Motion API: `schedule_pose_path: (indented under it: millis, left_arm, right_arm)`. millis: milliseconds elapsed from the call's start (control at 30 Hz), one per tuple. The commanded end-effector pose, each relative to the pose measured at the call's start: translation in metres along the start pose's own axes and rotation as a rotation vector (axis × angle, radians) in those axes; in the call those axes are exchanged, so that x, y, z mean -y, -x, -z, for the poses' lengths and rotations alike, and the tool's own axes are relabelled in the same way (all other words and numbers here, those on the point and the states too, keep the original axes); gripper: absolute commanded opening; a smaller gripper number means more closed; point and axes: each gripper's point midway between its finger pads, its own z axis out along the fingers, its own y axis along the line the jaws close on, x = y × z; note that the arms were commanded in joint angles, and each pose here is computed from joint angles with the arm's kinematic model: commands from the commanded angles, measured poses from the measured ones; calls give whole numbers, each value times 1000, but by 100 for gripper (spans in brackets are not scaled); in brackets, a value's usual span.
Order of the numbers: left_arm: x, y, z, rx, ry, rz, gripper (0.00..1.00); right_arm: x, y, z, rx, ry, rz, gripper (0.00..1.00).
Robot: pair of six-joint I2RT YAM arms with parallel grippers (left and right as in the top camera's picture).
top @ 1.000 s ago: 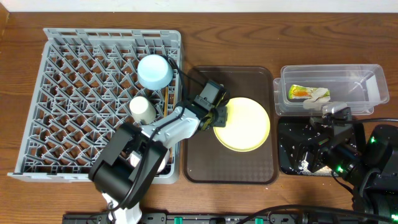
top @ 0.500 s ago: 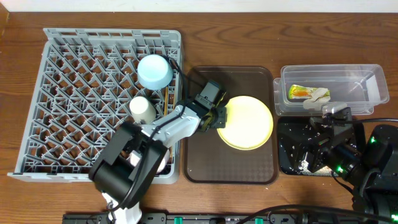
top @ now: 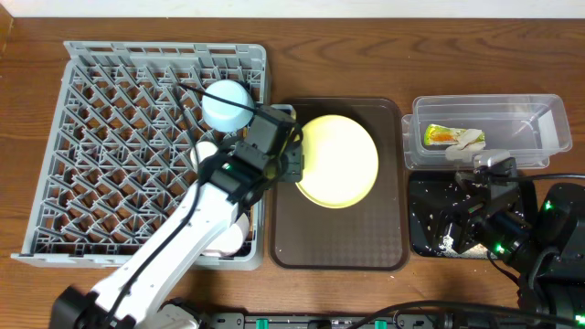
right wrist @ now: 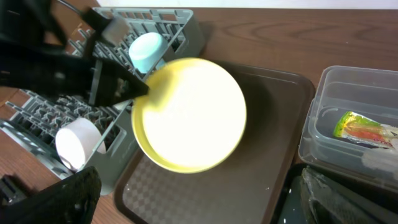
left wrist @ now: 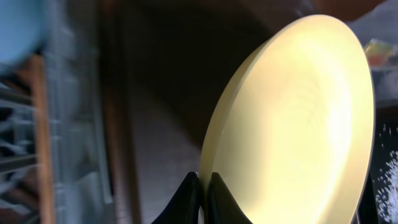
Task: Sort waste into correct bins and load items into the dishwasher
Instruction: 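Lift the yellow plate on edge and carry it left to the rack, then lower the yellow plate upright into the rack's upper left slots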
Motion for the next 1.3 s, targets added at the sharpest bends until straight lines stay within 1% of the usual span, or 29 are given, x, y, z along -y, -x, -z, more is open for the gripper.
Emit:
schedule_pose_path:
  millis: [0, 33, 67, 300, 467, 567, 800, 833, 1033, 1267]
  left_arm:
    - [-26, 21, 24, 121, 154, -42, 7]
    - [-40, 30, 38, 177, 234, -39, 8]
    - [-48, 35, 47, 210, 272, -45, 7]
    - [-84, 65, 117, 417, 482, -105, 8]
    - [-111, 77, 175, 554, 670, -116, 7]
    - [-123, 82, 199, 605, 772, -117, 8]
    - [-147, 96, 209, 600, 936, -148, 7]
    - [-156, 103, 206, 580, 982, -175, 7]
    - [-187, 126, 199, 504, 1121, -274, 8]
    - [-212, 147, 177, 400, 1231, -401, 7]
  right_arm:
    - [-3, 3, 2, 8, 5, 21, 99]
    - [-3, 3, 2, 8, 5, 21, 99]
    - [-3, 3, 2, 8, 5, 21, 99]
    - [-3, 3, 2, 8, 5, 21, 99]
    - [-3, 3, 2, 8, 5, 21, 99]
    - [-3, 3, 2, 8, 5, 21, 99]
    - [-3, 3, 2, 8, 5, 21, 99]
    - [-3, 3, 2, 8, 5, 21, 99]
    - [-3, 3, 2, 8, 5, 21, 99]
    - [-3, 3, 2, 8, 5, 21, 99]
